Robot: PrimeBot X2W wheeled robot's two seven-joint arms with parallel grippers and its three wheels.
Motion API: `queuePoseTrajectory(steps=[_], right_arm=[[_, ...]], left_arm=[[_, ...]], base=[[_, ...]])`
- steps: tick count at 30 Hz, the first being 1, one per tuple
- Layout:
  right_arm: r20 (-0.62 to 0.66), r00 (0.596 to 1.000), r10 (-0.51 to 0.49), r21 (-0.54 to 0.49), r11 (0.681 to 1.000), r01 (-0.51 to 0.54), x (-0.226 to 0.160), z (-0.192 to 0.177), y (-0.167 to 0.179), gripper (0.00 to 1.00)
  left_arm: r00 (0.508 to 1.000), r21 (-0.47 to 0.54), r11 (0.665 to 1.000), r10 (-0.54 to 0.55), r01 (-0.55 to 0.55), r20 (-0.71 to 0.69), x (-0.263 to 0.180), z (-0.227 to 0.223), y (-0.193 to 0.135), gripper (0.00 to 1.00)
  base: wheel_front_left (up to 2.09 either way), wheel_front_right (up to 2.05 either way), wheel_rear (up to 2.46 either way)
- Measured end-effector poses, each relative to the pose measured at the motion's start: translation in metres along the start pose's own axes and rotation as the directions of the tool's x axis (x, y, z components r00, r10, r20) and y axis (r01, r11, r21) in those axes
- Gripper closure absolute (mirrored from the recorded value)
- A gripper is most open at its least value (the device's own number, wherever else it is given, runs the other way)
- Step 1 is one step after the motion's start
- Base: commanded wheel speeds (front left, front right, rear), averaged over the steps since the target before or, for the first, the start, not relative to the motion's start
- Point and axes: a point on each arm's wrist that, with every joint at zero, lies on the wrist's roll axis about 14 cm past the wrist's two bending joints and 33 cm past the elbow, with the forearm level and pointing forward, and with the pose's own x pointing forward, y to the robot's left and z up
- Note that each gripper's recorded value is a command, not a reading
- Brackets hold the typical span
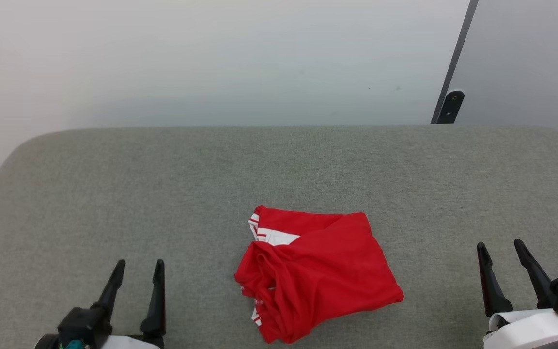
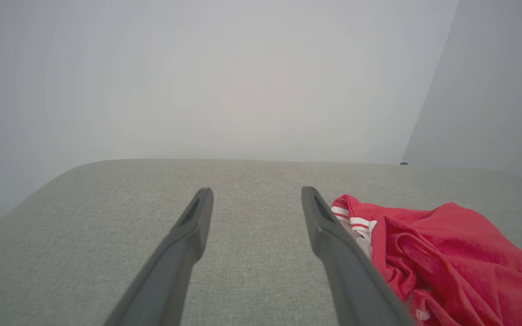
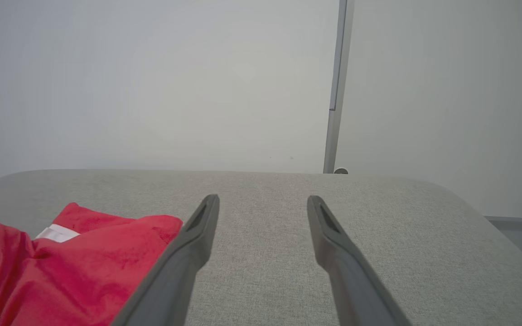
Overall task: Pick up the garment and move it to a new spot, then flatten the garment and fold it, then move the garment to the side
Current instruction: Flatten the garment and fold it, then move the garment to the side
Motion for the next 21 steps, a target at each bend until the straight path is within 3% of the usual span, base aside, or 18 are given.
queuePoseTrajectory(steps=[10,21], right_arm=[[-0.002,1.0,0.004,-0.011,1.0,-0.004,0.003,-0.001,0.002,0.0],[-0.055,0.987,0.153,0.005,0.988,-0.153,0.022,-0.02,0.053,0.0]], left_arm=[[1.0,0.001,1.0,0.0,0.0,-0.002,-0.003,-0.001,-0.002,0.0],[0.986,0.027,0.986,0.165,-0.165,0.019,-0.034,0.009,0.053,0.0]], base=[[0.0,0.0,0.0],[0.0,0.0,0.0]])
